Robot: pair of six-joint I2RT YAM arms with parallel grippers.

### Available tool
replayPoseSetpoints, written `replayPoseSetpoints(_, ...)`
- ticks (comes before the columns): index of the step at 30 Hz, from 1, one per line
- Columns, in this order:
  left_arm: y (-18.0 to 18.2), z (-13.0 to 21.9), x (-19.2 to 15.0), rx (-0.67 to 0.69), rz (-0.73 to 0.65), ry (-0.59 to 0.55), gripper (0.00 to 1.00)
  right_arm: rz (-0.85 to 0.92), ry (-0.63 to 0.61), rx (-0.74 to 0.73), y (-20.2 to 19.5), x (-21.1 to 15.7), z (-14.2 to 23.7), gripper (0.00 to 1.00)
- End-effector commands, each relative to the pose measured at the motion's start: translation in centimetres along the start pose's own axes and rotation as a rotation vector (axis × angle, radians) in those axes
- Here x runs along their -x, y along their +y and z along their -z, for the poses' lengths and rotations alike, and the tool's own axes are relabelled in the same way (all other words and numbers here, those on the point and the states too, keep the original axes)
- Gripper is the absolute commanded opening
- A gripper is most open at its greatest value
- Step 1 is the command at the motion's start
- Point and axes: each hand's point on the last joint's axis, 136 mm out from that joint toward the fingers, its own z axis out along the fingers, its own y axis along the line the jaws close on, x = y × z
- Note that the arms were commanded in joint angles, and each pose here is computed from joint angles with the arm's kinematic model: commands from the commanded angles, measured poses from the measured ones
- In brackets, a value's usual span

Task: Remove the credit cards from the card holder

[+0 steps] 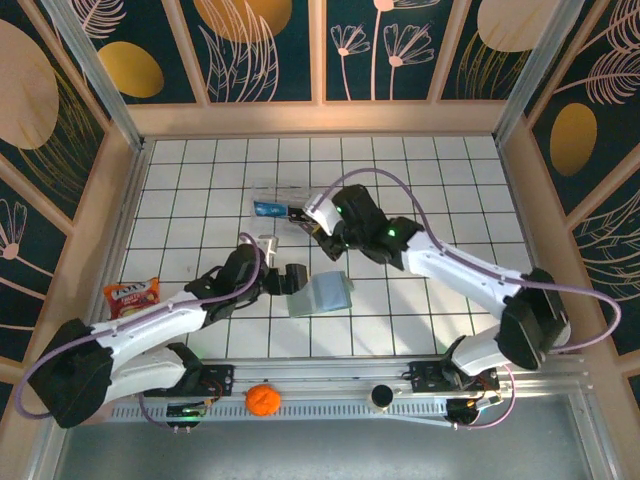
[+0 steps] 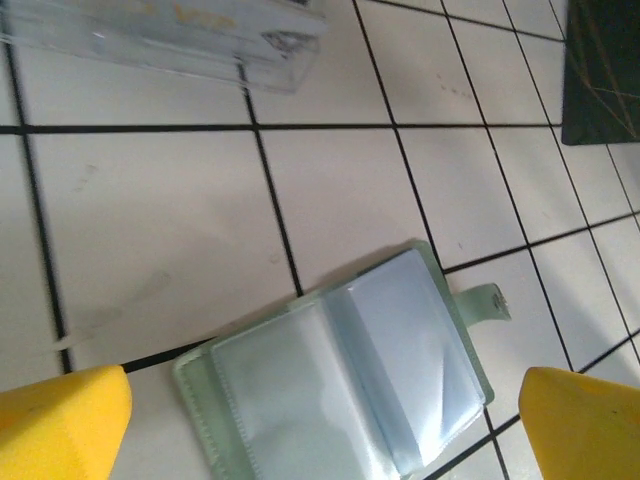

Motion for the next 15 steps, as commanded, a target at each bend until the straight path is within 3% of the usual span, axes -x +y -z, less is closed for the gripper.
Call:
replayPoseSetpoints(1,3.6,1.1,-1.6,0.146,0.030,0.029,0.99,0.197,0.100,0.062,-0.6,-0.3,-0.8,0.00)
replayPoseSetpoints(15,6.5,3.8,-0.3,0.338,0.038,-0.022,0.99,0.372,0.260,0.119,-6.0,0.8,-7.1,0.00)
